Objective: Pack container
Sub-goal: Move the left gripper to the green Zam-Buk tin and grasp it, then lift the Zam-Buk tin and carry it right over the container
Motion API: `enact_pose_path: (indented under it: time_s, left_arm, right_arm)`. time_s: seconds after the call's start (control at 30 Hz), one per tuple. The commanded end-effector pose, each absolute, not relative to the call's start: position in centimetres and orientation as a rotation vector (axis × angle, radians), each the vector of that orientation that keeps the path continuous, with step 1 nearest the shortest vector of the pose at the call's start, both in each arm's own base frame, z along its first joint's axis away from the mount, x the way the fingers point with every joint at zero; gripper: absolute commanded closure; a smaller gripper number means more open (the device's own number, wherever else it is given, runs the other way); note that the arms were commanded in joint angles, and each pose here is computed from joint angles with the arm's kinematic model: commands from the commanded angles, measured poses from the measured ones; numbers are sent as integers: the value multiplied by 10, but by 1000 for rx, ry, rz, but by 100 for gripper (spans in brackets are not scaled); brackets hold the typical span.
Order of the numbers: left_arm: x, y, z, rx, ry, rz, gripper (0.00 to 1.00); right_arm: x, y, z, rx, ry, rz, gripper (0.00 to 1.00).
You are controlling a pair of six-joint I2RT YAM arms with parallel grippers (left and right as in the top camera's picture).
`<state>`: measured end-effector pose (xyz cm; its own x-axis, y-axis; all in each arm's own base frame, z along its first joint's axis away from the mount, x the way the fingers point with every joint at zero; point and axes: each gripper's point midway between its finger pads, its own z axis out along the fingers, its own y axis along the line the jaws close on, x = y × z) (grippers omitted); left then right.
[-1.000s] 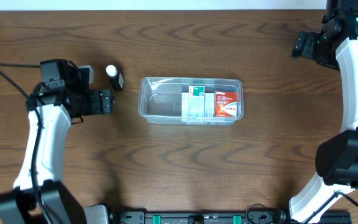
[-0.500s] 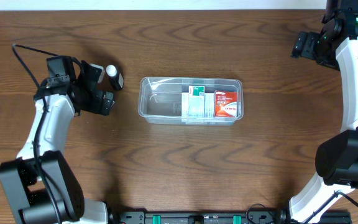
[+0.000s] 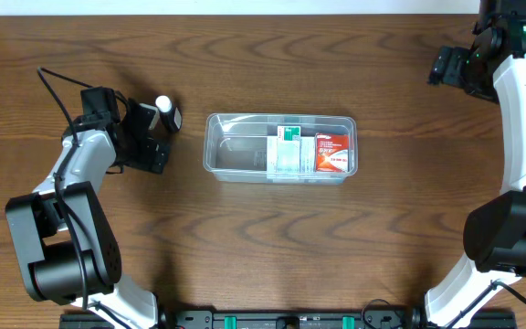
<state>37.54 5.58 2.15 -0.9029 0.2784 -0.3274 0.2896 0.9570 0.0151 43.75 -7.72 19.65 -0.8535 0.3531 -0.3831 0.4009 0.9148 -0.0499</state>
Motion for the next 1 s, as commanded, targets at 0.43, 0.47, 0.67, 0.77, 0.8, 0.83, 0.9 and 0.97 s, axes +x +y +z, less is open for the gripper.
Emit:
enact_pose_path:
  time_s: [0.43,0.47,0.67,0.77,0.8,0.83,0.9,0.97]
  left_arm:
    - [401,79,32,533,2682,158,2]
    - [402,79,32,539,2676,160,2]
    - [401,78,27,565,2682,145,2]
    - [401,73,22,573,2685,109,2]
    - [400,72,20,575,2686,97,2]
    - [400,71,19,575,2687,88,2]
    - [400,67,17,572,2686,54,2]
    - [400,63,16,569,2683,26,2]
  right_arm:
    - [435,-81,200,566,2693,-198,1]
    - [435,-81,200,566,2693,-198,1]
    - [435,-81,200,566,2693,-198,1]
    - [435,-81,200,566,2693,-198,1]
    - [435,-81,200,566,2693,-198,1]
    - [435,-81,200,566,2693,-198,1]
    - [435,-81,200,566,2693,-198,1]
    - [435,-81,200,566,2693,-198,1]
